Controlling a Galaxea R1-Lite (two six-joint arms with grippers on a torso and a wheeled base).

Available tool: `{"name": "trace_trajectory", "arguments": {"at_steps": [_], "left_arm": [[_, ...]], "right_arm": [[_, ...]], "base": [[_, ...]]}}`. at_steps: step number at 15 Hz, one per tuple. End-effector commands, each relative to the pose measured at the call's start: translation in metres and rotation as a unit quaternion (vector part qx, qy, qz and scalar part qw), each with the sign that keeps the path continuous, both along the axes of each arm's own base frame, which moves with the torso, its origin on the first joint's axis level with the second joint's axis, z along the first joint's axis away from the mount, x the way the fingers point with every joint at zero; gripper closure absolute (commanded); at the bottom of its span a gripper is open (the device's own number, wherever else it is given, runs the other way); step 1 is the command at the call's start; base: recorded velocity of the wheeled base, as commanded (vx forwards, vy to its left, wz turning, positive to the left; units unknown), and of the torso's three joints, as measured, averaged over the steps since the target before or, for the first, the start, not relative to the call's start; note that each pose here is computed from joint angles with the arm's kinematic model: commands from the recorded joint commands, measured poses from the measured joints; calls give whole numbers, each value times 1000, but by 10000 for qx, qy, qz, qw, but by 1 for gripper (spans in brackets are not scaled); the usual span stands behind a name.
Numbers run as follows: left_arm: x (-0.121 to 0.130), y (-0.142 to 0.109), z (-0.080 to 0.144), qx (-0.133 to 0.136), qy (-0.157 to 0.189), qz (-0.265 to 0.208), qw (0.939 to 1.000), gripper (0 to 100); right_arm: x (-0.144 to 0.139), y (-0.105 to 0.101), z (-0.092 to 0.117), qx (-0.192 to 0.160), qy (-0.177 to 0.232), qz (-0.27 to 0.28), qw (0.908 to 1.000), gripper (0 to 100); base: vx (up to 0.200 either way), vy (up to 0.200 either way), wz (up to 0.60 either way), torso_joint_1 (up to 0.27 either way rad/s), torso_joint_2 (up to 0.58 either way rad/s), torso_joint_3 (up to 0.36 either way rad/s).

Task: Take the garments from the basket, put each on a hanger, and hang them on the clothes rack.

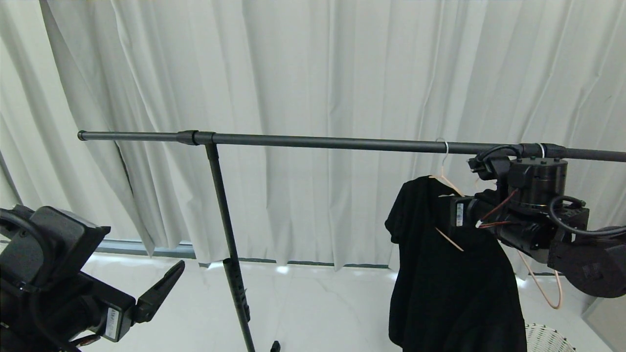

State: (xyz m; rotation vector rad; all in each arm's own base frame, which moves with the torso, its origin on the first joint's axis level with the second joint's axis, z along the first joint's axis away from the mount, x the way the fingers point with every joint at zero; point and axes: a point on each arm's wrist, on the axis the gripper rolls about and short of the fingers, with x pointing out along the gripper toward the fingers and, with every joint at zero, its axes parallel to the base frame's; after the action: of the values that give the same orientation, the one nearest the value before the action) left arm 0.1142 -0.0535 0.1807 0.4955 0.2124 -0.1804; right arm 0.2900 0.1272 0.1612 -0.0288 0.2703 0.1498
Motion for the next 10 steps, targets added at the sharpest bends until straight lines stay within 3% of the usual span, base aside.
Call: {"name": "trace_trajectory", "arguments": {"at_steps": [1,3,4,10], "left_arm": [[-1,-1,-1,6,8,-35,10000,0],[-1,-1,-1,6,8,-35,10000,0],[-1,-1,-1,6,8,-35,10000,0],[-1,-1,-2,20,34,-35,10000,0]], "right_arm": [[1,0,-2,-12,21,-3,10000,100],[1,0,-2,-21,19,-8,10000,100],[0,0,-1,-20,11,-16,10000,0],[-30,-11,27,221,-370,95,9990,0]], "base": [[0,0,0,0,0,0],[0,0,0,0,0,0],[0,0,0,0,0,0],[0,0,0,0,0,0]]}}
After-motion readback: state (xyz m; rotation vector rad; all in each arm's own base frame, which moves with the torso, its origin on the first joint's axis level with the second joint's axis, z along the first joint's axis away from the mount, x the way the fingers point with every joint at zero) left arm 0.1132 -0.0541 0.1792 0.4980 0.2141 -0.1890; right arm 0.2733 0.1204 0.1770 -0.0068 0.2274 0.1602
